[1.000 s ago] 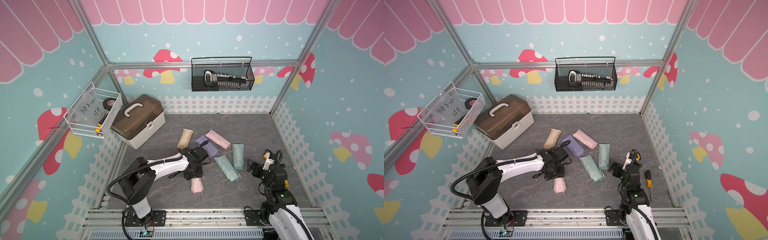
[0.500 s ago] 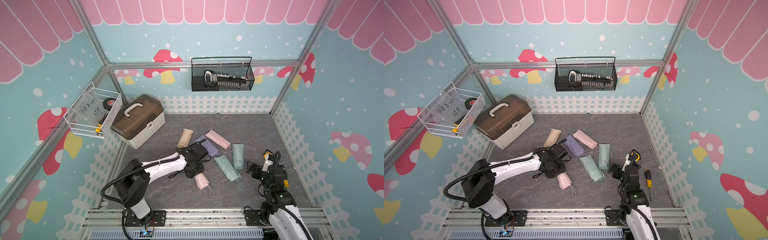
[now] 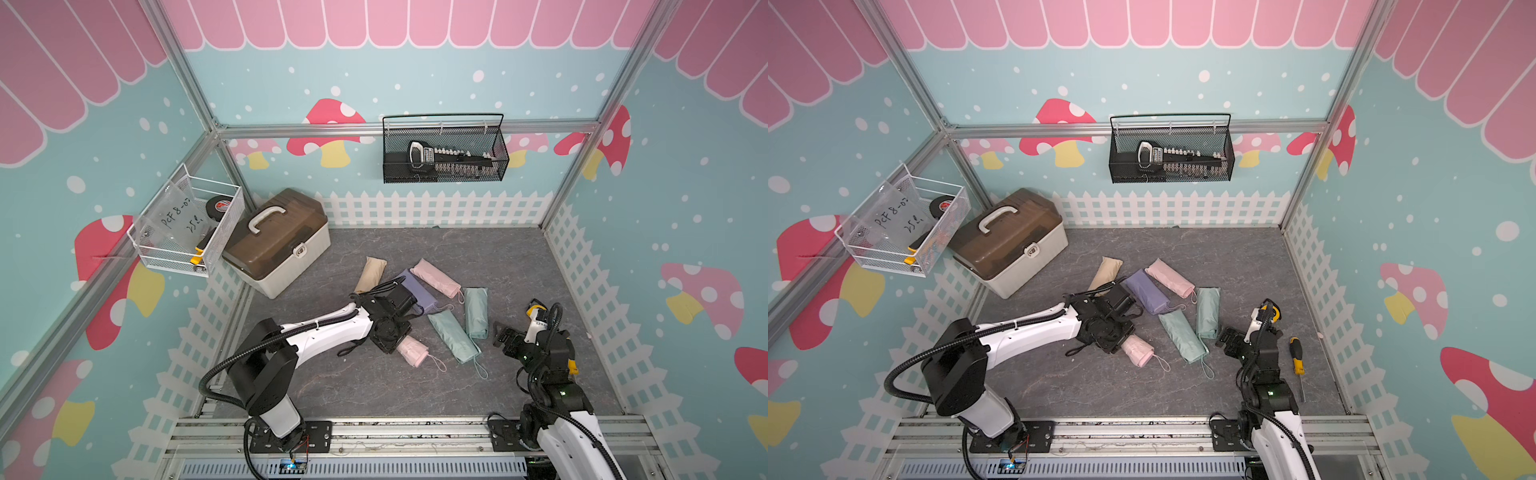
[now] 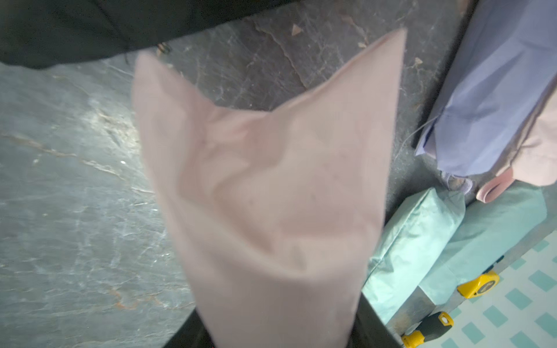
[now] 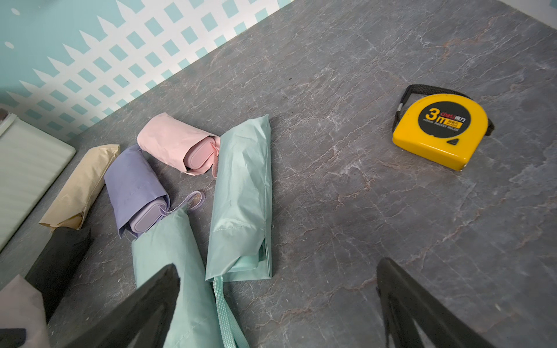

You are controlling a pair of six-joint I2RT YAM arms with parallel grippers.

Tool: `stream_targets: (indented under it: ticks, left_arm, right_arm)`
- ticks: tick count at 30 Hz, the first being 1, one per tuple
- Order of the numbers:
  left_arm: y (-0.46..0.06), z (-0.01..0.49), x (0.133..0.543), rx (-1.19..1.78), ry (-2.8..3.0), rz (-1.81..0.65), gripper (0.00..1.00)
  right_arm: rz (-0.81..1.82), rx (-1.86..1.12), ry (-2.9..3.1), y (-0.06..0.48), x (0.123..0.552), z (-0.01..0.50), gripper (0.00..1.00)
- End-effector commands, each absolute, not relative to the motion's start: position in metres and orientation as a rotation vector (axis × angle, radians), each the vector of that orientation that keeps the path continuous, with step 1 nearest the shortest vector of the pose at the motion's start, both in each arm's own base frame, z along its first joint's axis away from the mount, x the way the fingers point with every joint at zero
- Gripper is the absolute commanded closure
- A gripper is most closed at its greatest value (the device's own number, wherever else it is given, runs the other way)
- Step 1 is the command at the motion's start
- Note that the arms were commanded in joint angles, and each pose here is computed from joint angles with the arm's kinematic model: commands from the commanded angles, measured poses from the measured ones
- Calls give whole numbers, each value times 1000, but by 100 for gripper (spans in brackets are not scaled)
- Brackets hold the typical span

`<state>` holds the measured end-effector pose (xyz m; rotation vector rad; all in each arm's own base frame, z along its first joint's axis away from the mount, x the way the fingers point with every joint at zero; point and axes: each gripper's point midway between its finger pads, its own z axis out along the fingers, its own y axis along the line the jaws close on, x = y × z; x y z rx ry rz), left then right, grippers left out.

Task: Take umbrellas out of sleeves
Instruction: Place the umbrella at the center of the board.

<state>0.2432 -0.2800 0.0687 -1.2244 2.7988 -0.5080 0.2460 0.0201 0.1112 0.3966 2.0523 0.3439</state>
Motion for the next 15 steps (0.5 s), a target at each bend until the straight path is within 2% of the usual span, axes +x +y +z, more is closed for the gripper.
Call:
stream_targets:
  ticks: [1,11,15]
  left_arm:
    - [-310,76,257,-1321,2764,-637,53]
    - [-316,64,257,-1383,2750,-604,53]
    - [-311,60,248,-1370,2787,-573,47]
  right_arm:
    - [364,398,2051,23,244,110,0]
    - [366,397,2048,23,243,111,0]
    - [367,397,2048,23,243,111,0]
